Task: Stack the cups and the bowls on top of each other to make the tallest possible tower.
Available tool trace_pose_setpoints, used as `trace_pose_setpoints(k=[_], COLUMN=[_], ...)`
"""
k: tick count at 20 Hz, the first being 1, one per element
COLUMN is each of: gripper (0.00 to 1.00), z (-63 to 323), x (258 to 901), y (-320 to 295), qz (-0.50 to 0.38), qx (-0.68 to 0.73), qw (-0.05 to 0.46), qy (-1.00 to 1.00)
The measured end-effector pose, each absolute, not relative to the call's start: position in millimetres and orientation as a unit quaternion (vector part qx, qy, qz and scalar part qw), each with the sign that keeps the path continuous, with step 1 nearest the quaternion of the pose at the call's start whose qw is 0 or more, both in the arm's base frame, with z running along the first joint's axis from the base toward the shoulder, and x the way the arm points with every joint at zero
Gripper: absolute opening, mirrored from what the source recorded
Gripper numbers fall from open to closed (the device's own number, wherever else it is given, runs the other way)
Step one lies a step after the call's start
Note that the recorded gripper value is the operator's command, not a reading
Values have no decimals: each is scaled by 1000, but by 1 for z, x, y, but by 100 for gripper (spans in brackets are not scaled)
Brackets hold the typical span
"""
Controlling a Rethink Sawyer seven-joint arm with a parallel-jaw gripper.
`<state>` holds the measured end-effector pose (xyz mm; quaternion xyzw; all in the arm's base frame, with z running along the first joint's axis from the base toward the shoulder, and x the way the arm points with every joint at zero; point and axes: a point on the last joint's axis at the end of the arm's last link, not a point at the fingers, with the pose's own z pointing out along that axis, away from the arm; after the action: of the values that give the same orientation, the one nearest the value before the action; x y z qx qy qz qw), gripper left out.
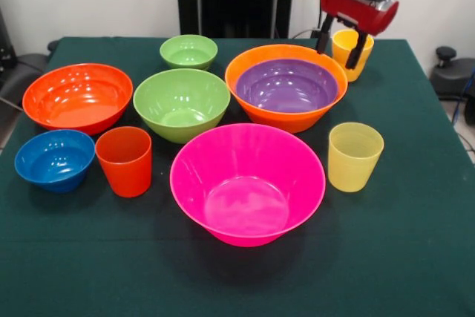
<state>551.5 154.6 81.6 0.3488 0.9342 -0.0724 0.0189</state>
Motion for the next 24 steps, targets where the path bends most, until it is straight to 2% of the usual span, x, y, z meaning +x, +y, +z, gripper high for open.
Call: trace_pose_setpoints(k=[9,18,24], gripper=[100,100,100], z=[116,125,154], x=[555,558,567], y=[158,156,154], qz=[-66,-63,-49], qx=[354,356,361], qw=[10,17,41], qy=[933,932,931])
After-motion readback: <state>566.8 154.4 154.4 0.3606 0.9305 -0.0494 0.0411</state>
